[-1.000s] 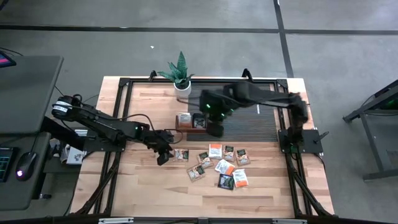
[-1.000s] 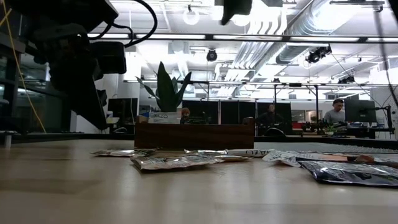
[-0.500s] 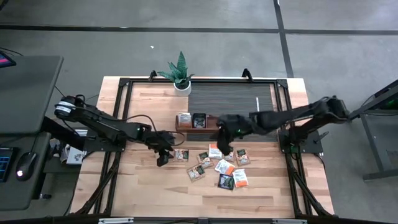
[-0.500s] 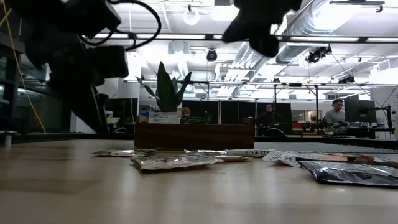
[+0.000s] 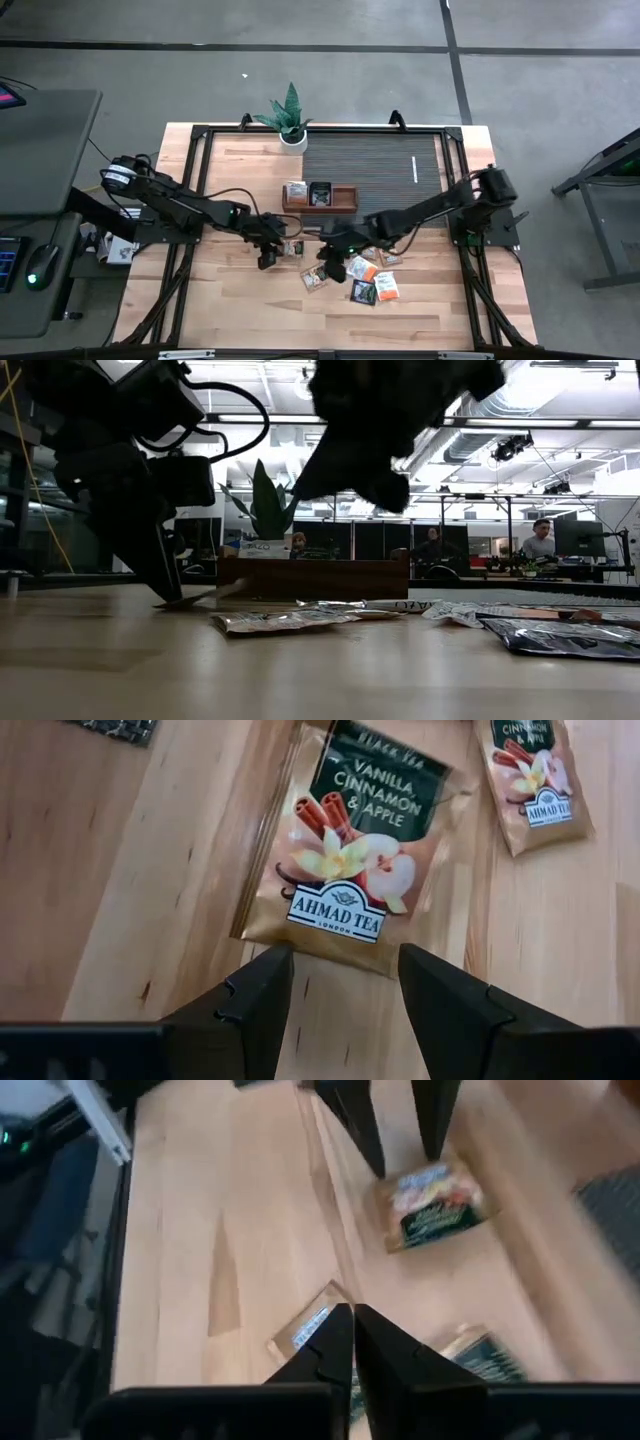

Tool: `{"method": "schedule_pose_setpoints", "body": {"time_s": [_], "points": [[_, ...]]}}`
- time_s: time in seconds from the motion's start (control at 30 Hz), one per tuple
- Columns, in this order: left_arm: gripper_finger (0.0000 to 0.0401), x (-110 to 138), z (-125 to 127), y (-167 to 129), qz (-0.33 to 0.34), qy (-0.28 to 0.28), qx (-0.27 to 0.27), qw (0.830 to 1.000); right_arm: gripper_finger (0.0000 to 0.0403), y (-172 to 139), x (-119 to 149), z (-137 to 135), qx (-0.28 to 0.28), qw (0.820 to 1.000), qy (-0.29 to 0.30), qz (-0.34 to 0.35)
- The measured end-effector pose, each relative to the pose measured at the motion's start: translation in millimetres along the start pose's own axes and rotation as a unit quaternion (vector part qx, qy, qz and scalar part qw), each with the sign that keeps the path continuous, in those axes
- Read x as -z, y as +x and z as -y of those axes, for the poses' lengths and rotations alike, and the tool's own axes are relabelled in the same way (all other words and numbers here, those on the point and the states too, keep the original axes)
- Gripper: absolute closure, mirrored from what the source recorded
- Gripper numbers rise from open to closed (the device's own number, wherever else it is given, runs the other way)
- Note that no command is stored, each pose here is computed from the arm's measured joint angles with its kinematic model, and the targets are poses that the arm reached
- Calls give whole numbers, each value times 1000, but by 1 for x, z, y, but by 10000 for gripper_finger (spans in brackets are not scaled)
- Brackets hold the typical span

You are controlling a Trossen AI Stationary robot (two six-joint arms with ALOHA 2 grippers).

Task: Pick & Place Tea
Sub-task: Put the brown tea bag into the right section of the wooden organizer

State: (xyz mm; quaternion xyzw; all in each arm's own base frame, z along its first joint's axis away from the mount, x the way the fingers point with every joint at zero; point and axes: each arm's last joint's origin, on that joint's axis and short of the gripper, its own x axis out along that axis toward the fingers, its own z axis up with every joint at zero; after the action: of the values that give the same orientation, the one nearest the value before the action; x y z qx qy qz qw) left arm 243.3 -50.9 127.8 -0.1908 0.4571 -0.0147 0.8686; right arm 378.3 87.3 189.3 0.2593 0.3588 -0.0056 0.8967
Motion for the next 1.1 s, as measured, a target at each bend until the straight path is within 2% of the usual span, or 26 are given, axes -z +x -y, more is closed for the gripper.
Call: {"method": "schedule_pose_setpoints", "body": {"time_s": [0.1, 0.2, 0.37, 0.53, 0.67, 0.87, 1.1], "points": [[216, 0, 0, 1, 2, -10, 1, 1000, 370, 15, -3, 7, -3, 995, 99, 1], [216, 0, 0, 2, 3, -19, -5, 1000, 338, 24, -7, 14, -18, 983, 184, 15], [216, 0, -1, 3, 6, -19, -11, 1000, 267, 29, -15, 27, -21, 960, 277, 31], [216, 0, -1, 3, 9, -19, -16, 1000, 208, 36, -14, 36, -19, 948, 318, 22], [216, 0, -1, 3, 10, -20, -18, 1000, 187, 44, -10, 40, -21, 937, 349, 14], [216, -1, -1, 3, 16, -20, -17, 1000, 185, 60, -4, 46, -30, 930, 367, 21], [216, -1, -1, 3, 17, -19, -18, 1000, 206, 69, 2, 52, -19, 927, 374, 19]]}}
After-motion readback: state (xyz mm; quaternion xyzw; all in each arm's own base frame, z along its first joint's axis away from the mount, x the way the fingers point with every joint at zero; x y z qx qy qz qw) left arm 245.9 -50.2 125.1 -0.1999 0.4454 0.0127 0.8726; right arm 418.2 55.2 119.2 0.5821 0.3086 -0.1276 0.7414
